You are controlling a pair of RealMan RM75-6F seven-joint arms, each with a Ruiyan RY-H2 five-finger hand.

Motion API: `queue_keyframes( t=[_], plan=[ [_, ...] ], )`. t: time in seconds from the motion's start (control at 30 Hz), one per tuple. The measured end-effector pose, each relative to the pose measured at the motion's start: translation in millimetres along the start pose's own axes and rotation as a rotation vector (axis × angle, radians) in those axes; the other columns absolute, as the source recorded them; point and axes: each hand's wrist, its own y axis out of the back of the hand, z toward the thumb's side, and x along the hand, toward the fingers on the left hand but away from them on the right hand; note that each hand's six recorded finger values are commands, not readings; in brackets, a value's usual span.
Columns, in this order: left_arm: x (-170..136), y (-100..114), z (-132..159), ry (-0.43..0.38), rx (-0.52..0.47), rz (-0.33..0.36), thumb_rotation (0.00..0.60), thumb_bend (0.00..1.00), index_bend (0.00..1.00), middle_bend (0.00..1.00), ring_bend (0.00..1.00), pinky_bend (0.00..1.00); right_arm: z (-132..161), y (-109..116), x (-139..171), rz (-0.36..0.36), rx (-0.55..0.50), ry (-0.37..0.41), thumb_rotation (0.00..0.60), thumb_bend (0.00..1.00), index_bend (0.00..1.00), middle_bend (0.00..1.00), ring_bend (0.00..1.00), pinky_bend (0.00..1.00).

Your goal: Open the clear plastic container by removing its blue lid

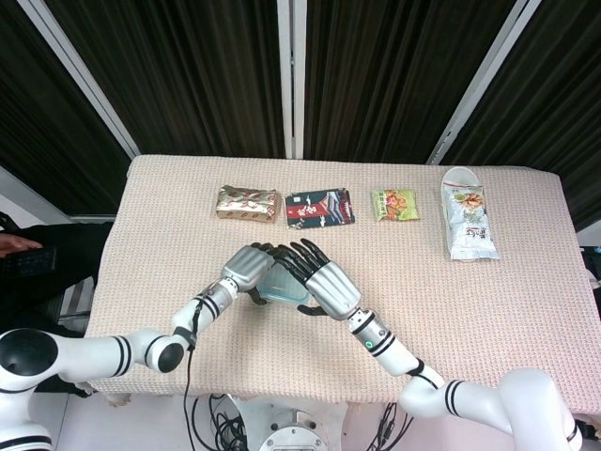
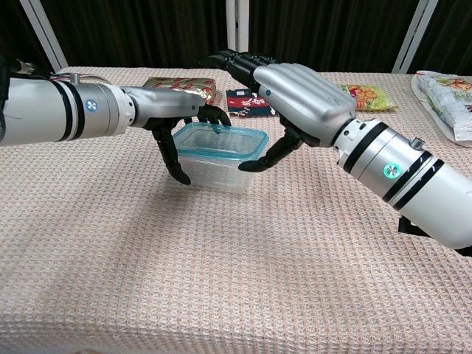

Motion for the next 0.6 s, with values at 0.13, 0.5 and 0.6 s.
queue_keyframes(
  t=[0.13,0.5,0.6],
  plan=[
    [0.0,-0.4,0.0,-0.001,-0.001,0.003,0.6,0.0,0.21,0.25,0.12,0.19,0.5,3.8,0.2,-0.006,-0.004,0.003,0.6,0.0,0.0,0.02,0.0,0.0],
    [-2.6,2.3,0.0,-0.015,-0.077,0.0,0.6,0.0,0.16,0.23,0.12,0.19,1.4,1.8,-0.9,-0.021,0.0,0.024,0.6,0.32,0.26,0.2,0.0,0.0],
    [-4.0,3.9,-0.7,-0.021,-0.089,0.003,0.6,0.0,0.15,0.22,0.12,0.19,1.7,-0.8,-2.1,-0.016,0.009,0.028,0.6,0.33,0.29,0.21,0.0,0.0]
  ],
)
